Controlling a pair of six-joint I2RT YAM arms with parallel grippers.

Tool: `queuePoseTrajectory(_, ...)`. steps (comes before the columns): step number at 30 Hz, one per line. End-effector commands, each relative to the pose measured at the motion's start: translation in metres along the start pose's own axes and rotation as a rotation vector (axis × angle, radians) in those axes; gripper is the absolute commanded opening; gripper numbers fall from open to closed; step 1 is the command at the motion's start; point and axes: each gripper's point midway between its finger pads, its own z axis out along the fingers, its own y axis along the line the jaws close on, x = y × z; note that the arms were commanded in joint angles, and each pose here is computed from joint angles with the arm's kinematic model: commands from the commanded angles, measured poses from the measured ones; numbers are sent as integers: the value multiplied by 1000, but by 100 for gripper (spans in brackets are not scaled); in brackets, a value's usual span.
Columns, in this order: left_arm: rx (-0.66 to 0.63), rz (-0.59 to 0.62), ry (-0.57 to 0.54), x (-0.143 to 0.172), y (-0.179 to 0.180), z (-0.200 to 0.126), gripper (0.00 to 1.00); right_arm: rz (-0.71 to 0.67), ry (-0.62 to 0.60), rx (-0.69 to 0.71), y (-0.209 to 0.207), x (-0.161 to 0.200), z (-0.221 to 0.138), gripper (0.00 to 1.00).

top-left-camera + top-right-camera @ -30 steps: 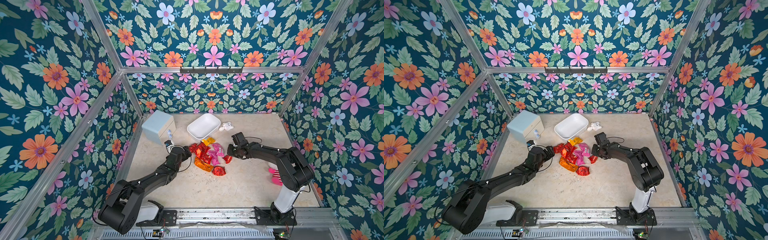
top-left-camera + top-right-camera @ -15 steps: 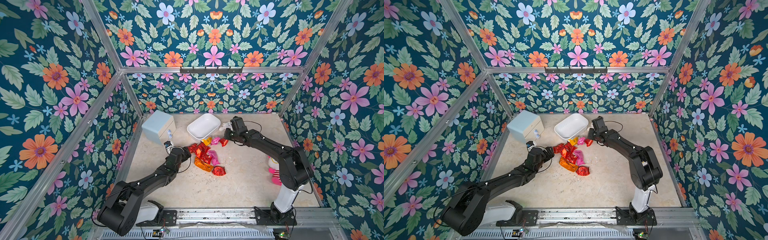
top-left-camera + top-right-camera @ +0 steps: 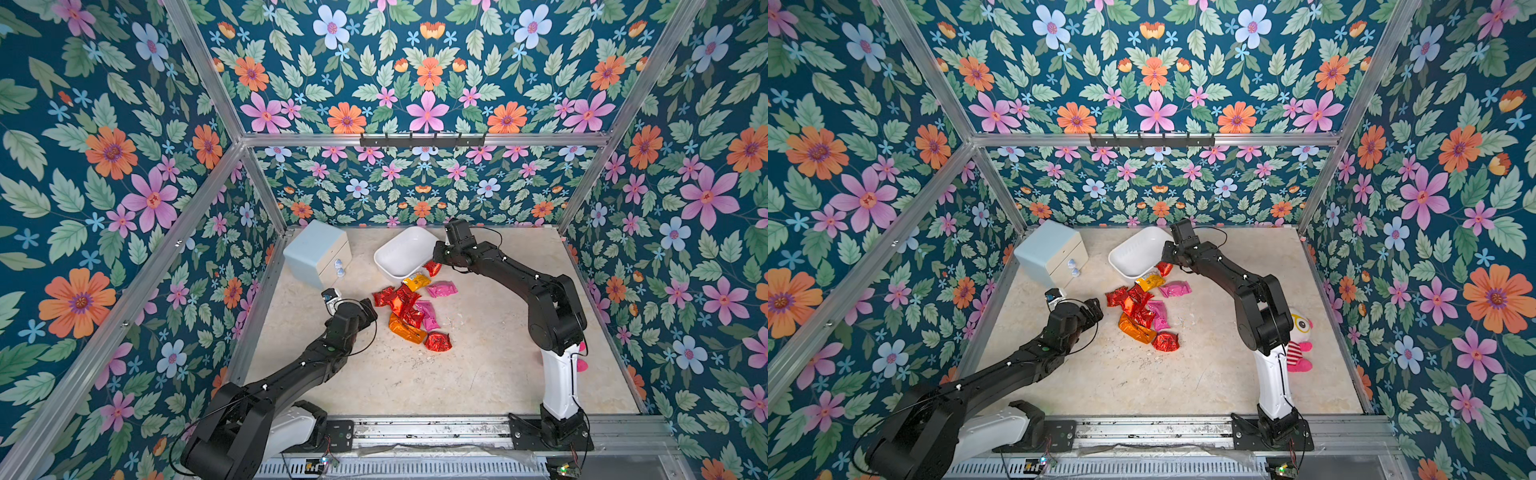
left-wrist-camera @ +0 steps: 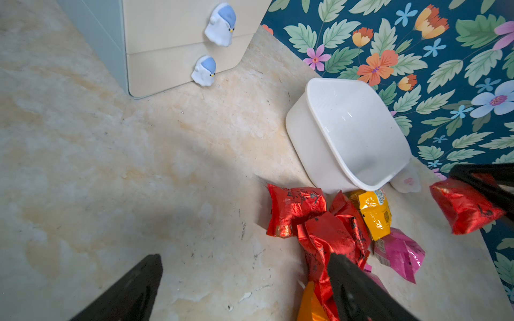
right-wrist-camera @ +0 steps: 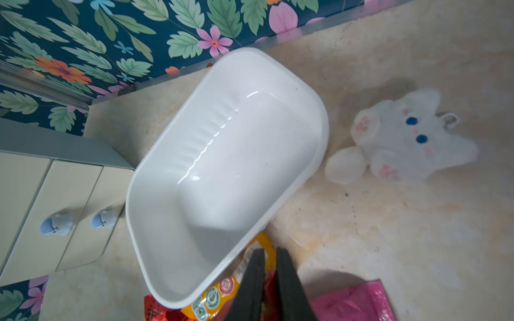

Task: Put the tea bags into the storage box
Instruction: Place the tea bag in the storage box.

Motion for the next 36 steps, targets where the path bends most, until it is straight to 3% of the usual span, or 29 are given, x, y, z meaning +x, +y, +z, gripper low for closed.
queuePoseTrajectory(1,0,29,12,1,-3,3,99,27,-38,-105,25,-12,14,14)
queuePoseTrajectory(7,7,2,46,10,-3,8,99,21,-47,-160,52,-18,50,15)
queuePoseTrajectory(11,3,7,54,12,-1,8,99,19,-3,-124,49,-7,78,17)
queuePoseTrajectory(17,-19,19,43,12,6,5,99,-1,52,-45,33,19,88,22)
queuePoseTrajectory(20,-18,19,46,13,5,6,99,-1,62,-22,25,26,84,25)
queuePoseTrajectory(25,-13,14,49,13,4,6,99,-5,60,-32,27,28,70,46)
queuePoseTrajectory(33,-4,7,51,11,0,7,99,-19,0,-86,50,3,13,52)
queuePoseTrajectory(36,1,7,49,9,-3,7,99,-16,22,-72,44,11,-6,53)
